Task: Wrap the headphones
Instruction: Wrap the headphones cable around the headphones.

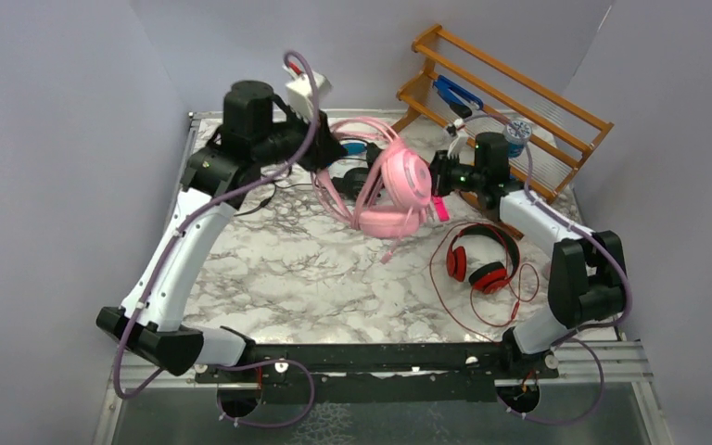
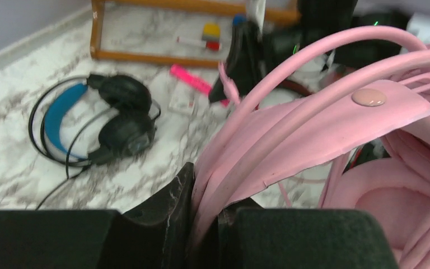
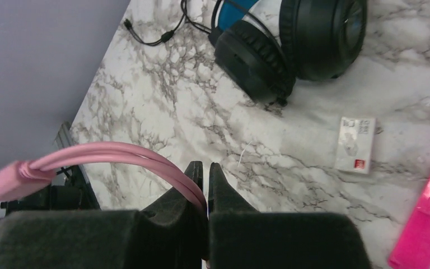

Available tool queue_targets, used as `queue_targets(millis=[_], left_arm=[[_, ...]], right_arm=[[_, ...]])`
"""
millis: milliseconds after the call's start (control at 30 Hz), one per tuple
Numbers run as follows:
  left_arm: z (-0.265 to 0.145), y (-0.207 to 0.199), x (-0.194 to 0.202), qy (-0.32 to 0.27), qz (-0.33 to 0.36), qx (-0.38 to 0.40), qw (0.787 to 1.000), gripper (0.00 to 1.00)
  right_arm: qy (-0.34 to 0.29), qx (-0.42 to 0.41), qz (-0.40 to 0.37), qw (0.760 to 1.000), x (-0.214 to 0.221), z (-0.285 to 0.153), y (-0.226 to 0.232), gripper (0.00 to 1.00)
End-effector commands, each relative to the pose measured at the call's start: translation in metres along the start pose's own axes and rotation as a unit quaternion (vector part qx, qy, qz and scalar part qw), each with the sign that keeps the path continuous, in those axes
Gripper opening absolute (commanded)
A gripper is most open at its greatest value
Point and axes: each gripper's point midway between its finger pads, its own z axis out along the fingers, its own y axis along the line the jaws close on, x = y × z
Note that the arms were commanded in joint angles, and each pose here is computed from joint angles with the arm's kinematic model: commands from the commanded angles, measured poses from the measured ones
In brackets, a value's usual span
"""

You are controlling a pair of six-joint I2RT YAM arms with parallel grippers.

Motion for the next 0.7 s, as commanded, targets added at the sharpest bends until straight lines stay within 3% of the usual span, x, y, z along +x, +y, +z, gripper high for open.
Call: queue_targets(millis=[0, 133, 267, 467, 667], left_arm=[[-0.001, 0.011, 0.072, 0.082, 0.104, -0.075, 0.988, 0.00], [-0.007, 0.058, 0.131, 0.157, 0.133, -0.211, 0.956, 0.00], [-0.022, 0.100, 0.156, 0.183, 0.137, -0.336, 0.914, 0.00], [-0.008, 0.107, 0.193, 0.226, 0.152, -0.341, 0.900, 0.00], [0.004, 0.113, 0.202, 0.226, 0.111, -0.368, 0.895, 0.00]], right_arm=[[0.051, 0.075, 0.028, 0.996, -0.014, -0.014, -0.025, 0.00], [0.075, 0.104, 0.013, 0.992, -0.036, -0.021, -0.026, 0.00], [0.087, 0.092, 0.011, 0.992, -0.052, -0.028, -0.009, 0.00], [0.101, -0.015, 0.039, 0.994, -0.069, -0.028, 0.048, 0.00], [0.118, -0.135, 0.068, 0.981, -0.070, -0.025, 0.122, 0.00]])
